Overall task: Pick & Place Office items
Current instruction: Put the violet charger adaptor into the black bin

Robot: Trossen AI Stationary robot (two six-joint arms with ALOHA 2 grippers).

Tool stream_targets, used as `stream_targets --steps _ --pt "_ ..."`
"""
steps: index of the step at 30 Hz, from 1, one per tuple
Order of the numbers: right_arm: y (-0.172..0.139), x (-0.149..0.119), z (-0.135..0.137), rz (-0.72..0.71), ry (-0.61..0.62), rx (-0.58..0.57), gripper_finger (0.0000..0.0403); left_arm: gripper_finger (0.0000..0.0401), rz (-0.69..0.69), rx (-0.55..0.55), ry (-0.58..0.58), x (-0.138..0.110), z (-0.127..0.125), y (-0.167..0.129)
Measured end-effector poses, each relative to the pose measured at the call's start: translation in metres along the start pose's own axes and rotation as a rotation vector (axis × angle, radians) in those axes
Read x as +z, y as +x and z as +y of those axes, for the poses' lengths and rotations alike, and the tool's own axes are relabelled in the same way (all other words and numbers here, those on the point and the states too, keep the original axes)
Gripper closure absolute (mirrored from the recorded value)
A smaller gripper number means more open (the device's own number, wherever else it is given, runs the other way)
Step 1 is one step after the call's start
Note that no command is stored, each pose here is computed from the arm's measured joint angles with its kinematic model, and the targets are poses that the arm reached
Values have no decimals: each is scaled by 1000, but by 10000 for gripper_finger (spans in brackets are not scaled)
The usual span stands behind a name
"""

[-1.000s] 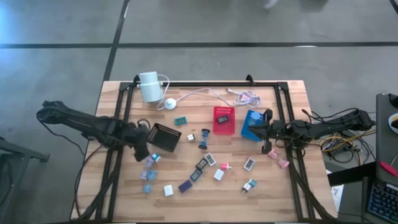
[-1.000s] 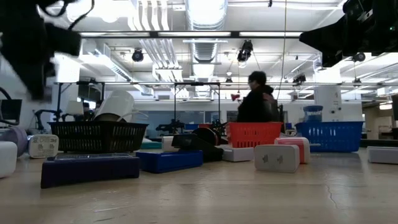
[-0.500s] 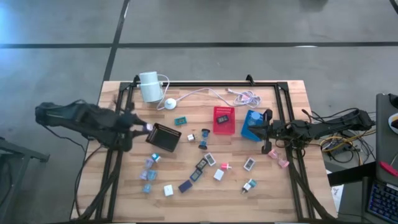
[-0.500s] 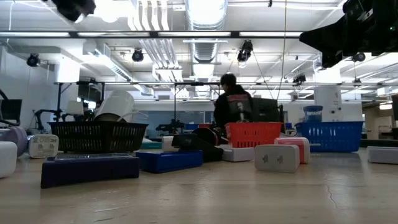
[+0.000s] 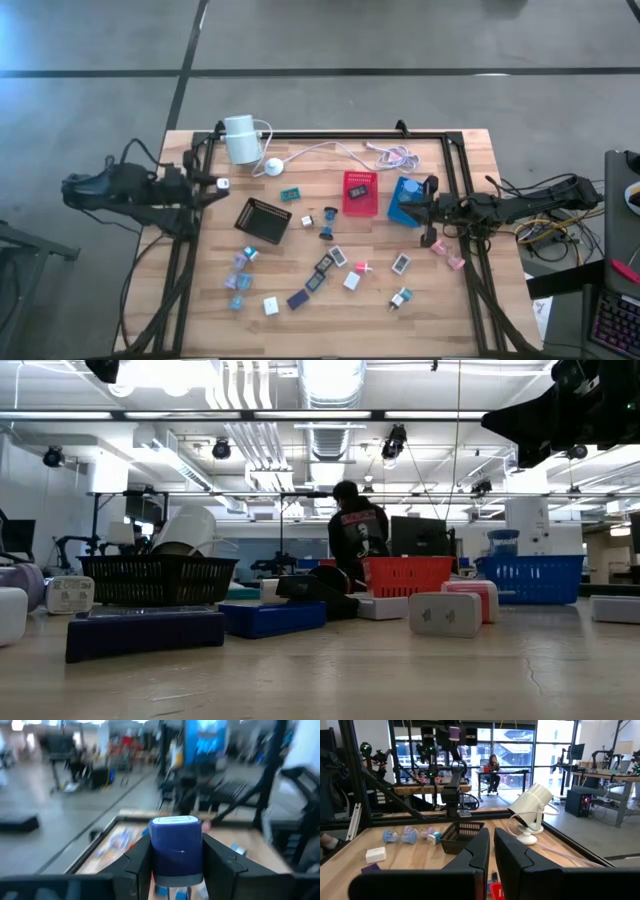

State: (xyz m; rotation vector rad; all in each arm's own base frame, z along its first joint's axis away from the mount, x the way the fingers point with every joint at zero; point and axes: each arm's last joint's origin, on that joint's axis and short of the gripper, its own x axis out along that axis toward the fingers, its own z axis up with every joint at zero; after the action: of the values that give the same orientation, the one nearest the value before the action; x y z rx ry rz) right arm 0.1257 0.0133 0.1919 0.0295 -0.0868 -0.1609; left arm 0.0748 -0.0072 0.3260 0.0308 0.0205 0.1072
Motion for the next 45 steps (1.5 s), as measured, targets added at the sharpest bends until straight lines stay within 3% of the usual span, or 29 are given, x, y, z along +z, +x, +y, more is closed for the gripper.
stream_targets --steps 14,27,40,45 --pt "0 0 -1 0 -18 -26 381 268 -124 -33 103 -96 -13 29" --pt "0 0 -1 0 -33 -26 381 268 -107 -4 102 -135 -10 27" --pt "0 0 -1 0 -33 -26 381 268 -78 7 89 -147 -10 27" --pt "0 0 -1 0 -33 -26 381 268 -72 147 67 -118 -4 23"
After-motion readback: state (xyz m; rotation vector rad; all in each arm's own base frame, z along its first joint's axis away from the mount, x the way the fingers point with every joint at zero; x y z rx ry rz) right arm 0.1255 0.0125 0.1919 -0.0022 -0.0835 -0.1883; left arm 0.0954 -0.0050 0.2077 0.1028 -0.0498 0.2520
